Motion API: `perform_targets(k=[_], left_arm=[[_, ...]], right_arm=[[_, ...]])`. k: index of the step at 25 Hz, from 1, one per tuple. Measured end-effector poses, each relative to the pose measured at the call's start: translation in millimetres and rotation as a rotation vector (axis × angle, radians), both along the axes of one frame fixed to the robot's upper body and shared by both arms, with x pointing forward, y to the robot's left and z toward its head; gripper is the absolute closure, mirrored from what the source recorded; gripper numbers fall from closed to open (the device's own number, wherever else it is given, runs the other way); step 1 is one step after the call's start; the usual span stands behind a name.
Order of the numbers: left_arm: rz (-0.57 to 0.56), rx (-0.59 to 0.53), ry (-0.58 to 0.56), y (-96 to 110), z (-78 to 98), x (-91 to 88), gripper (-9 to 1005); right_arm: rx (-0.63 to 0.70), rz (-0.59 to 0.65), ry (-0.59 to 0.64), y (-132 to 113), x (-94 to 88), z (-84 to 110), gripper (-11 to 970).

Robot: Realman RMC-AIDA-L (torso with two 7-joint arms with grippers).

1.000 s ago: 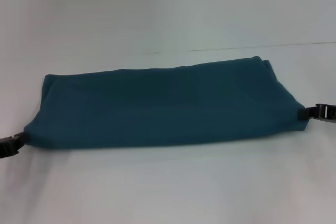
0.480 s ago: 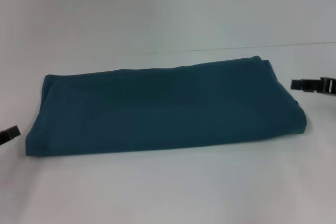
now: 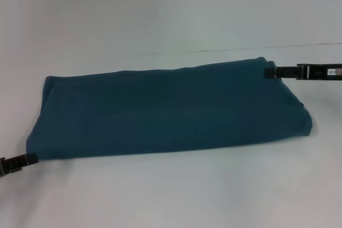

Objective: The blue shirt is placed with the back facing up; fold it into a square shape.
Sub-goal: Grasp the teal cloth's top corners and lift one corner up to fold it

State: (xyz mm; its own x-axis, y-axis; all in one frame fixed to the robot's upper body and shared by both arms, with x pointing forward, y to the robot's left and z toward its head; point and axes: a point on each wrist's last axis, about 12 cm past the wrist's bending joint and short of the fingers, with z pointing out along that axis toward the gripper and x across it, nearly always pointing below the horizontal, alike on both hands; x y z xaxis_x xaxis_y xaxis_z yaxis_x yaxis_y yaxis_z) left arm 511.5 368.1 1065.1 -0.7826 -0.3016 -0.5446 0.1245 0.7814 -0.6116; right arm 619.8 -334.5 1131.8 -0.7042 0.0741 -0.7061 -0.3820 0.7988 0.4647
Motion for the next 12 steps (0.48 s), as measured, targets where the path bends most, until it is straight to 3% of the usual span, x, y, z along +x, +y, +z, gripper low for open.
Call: perform_targets(k=[2, 12], left_arm=[[-0.003, -0.013, 0.011, -2.9, -2.4, 0.3, 369], [-0.013, -0.014, 0.064, -13.4, -5.5, 13.6, 370]], right_arm=[[-0.003, 0.008, -0.009, 4.5, 2.8, 0.9, 111], [-0.011, 0.018, -0.031, 9.3, 7.1, 4.8, 102]])
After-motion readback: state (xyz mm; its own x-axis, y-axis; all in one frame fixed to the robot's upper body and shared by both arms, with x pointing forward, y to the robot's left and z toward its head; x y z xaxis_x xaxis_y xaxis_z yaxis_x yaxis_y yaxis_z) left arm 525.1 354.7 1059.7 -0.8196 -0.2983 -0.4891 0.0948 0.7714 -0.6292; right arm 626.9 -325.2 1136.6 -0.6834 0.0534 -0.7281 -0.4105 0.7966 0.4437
